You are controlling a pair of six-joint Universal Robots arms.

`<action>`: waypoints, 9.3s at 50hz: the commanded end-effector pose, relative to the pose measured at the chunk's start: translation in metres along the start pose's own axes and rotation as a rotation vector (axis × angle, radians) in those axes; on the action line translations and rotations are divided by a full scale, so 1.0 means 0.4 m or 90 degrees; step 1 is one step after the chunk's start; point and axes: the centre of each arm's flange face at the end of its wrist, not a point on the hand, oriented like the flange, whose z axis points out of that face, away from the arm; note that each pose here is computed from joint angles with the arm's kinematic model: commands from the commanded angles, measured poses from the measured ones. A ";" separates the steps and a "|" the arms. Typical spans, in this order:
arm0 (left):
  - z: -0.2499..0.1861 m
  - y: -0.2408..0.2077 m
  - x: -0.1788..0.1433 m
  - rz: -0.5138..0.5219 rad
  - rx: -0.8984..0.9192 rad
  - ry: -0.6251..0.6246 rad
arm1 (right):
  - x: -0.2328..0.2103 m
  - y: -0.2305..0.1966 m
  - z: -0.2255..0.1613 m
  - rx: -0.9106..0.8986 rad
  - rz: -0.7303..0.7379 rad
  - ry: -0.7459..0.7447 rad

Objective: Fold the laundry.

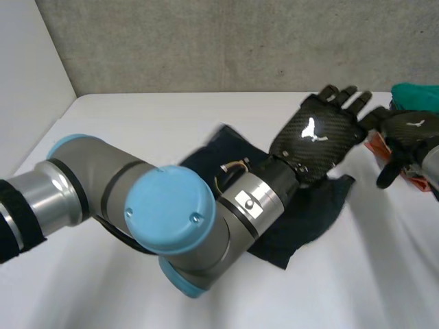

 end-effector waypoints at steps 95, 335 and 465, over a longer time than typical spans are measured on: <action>-0.225 -0.072 -0.317 -0.103 -0.355 -0.243 | -0.383 -0.153 0.122 0.215 -0.161 -0.397; -0.476 0.095 -0.109 -0.150 -0.619 -0.314 | -0.322 0.068 0.069 -0.026 -0.127 -0.202; -0.227 0.047 -0.381 0.188 -0.464 -0.350 | -0.119 -0.101 0.037 0.035 -0.218 -0.147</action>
